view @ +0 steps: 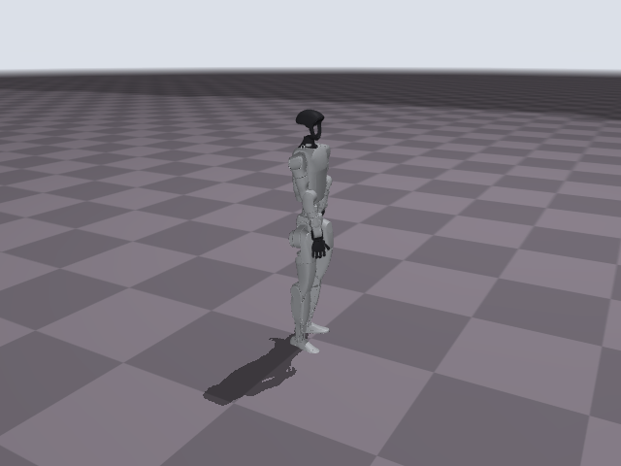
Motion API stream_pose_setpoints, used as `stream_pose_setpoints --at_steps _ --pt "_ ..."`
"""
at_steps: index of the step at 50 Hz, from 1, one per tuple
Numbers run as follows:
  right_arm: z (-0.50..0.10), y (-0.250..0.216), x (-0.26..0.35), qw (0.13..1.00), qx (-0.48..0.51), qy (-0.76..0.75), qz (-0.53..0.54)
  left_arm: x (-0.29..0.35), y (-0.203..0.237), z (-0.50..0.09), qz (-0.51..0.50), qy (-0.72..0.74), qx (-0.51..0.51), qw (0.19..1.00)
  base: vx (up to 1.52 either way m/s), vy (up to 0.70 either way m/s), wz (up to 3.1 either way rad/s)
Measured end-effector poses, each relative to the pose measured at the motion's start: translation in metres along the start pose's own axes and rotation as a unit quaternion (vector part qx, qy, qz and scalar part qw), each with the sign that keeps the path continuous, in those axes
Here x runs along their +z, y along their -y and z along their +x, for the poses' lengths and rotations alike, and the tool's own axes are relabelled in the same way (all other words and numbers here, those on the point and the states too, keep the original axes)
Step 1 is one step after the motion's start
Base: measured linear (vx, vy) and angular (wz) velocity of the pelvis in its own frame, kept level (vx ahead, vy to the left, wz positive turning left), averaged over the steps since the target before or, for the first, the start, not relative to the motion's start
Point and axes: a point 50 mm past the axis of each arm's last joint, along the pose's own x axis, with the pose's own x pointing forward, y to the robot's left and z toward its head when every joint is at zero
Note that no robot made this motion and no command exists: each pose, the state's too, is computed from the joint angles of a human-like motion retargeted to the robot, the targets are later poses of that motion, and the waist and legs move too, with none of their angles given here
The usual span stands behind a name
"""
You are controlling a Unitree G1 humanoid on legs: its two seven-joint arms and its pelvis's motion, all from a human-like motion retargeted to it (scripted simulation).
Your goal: Upper body actions
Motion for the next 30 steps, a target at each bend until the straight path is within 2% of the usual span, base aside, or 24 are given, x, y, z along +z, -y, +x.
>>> stream_pose_setpoints --at_steps 4,7,10,14,18,22,27,30 --pt "-0.03 0.007 0.115 0.969 0.029 0.194 -0.148 -0.129 0.001 0.006 -0.016 -0.211 -0.072 0.975 0.01 -0.05 -0.08" --pt "-0.061 0.006 0.169 0.928 0.014 0.304 -0.214 -0.189 0.006 -0.001 -0.007 -0.274 -0.087 0.958 0.0 0.0 0.0" --pt "-0.084 0.007 0.197 0.886 -0.026 0.38 -0.266 -0.222 0.016 -0.006 -0.045 -0.301 -0.074 0.95 0.0 -0.01 0.14" --pt "-0.081 0.01 0.189 0.871 -0.085 0.379 -0.302 -0.223 0.03 -0.007 -0.135 -0.317 -0.068 0.936 0.0 -0.01 0.32" --pt "-0.044 0.013 0.132 0.911 -0.101 0.271 -0.294 -0.164 0.022 0.006 -0.142 -0.25 -0.054 0.956 0.02 0.01 0.33" --pt "-0.004 0.011 0.026 0.966 -0.106 0.072 -0.226 -0.056 -0.001 0.005 -0.041 -0.132 0.015 0.99 -0.05 0.03 0.27" --pt "-0.013 -0.022 -0.138 0.965 -0.018 -0.259 -0.028 0.109 -0.01 -0.046 0.096 0.099 0.1 0.985 -0.1 0.05 0.14" --pt "-0.035 -0.061 -0.209 0.925 0.024 -0.354 0.138 0.191 0.008 -0.099 0.169 0.242 0.112 0.949 0.0 0.0 0.0"
